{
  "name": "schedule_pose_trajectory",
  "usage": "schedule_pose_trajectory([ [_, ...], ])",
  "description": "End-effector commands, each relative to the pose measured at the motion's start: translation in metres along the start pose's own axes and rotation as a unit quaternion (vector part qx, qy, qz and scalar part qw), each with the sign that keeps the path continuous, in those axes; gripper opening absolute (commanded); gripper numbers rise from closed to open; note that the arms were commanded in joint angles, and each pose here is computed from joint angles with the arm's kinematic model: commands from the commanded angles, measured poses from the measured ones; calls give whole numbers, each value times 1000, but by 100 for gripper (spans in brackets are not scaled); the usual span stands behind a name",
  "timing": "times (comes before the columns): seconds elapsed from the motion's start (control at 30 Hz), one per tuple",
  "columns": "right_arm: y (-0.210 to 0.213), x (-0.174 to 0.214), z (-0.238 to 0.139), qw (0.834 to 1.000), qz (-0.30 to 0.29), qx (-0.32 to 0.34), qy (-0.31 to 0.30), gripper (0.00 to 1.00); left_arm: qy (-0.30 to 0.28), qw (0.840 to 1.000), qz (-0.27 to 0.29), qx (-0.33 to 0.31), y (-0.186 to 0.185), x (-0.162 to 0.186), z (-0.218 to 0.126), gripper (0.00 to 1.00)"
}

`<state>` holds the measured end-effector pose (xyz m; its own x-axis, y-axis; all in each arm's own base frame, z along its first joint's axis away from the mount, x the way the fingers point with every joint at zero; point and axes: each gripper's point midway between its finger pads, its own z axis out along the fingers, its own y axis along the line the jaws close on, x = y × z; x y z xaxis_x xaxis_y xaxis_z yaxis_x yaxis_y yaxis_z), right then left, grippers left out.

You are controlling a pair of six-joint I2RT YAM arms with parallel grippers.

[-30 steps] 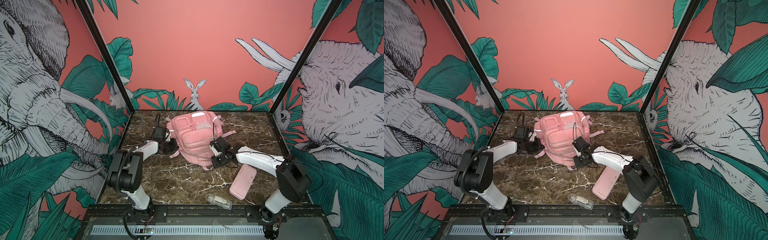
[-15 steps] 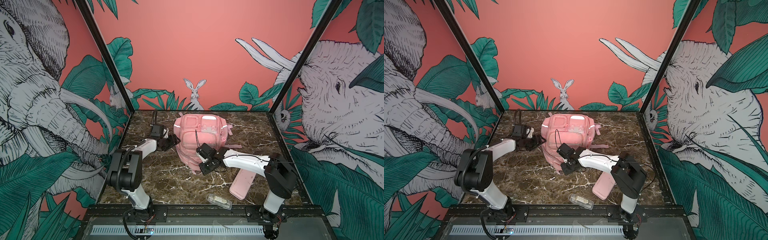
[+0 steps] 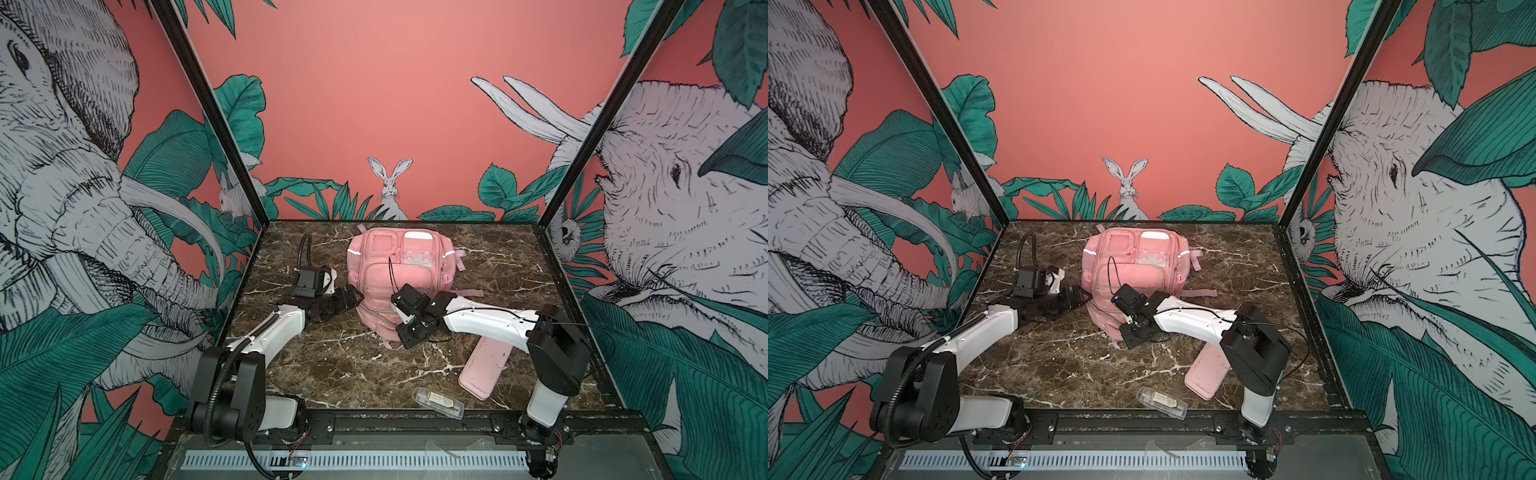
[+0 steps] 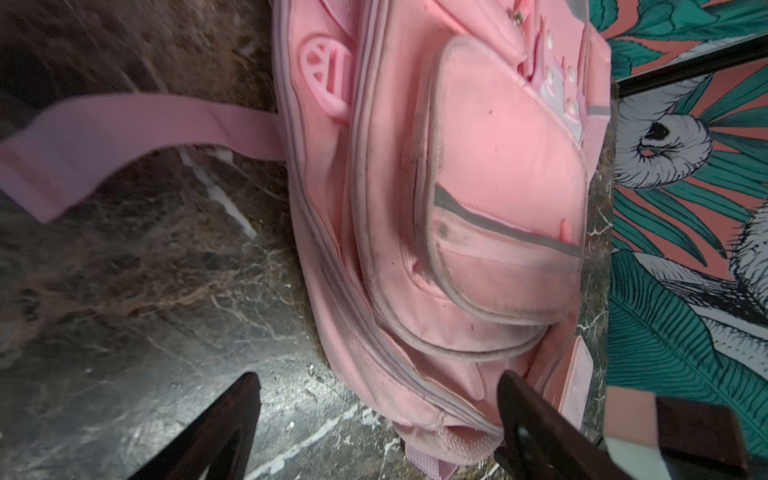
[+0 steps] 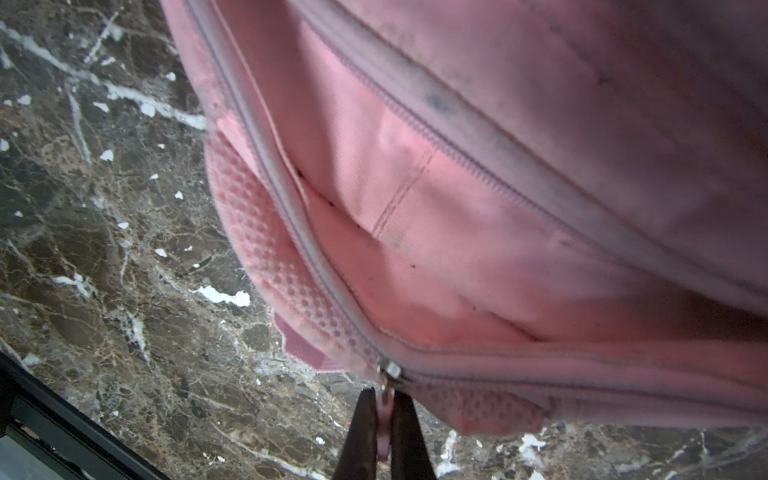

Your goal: Pack the student bag

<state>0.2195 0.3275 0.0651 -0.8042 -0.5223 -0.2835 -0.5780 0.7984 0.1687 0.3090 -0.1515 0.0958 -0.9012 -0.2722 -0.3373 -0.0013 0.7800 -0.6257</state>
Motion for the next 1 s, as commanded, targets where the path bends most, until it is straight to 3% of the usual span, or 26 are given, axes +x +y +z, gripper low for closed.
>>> schedule_pose_trajectory([
  [0.0, 11, 2, 1, 1000, -11, -15, 9, 0, 28, 999, -12, 9, 0, 19, 10, 90],
  [0.37, 22, -4, -6, 999, -22, -25, -1, 0, 56, 998, -9, 19, -18, 33, 40, 81],
  [0.5, 28, -7, -7, 999, -28, -32, -5, 0, 63, 998, -6, 16, -17, 32, 47, 63],
  [0.67, 22, -4, -9, 999, -34, -10, -3, 0, 78, 997, 6, -9, -8, 34, 47, 22],
  [0.73, 10, 0, -10, 999, -33, 16, 1, 0, 75, 997, 14, -17, -5, 29, 44, 12],
  [0.87, -14, 12, -12, 999, -21, 45, 11, 0, 61, 997, 20, -42, 10, 11, 32, 0],
  [0.97, -39, 21, -16, 998, 1, 63, 15, 0, 47, 997, 11, -53, 23, -5, 23, 0],
])
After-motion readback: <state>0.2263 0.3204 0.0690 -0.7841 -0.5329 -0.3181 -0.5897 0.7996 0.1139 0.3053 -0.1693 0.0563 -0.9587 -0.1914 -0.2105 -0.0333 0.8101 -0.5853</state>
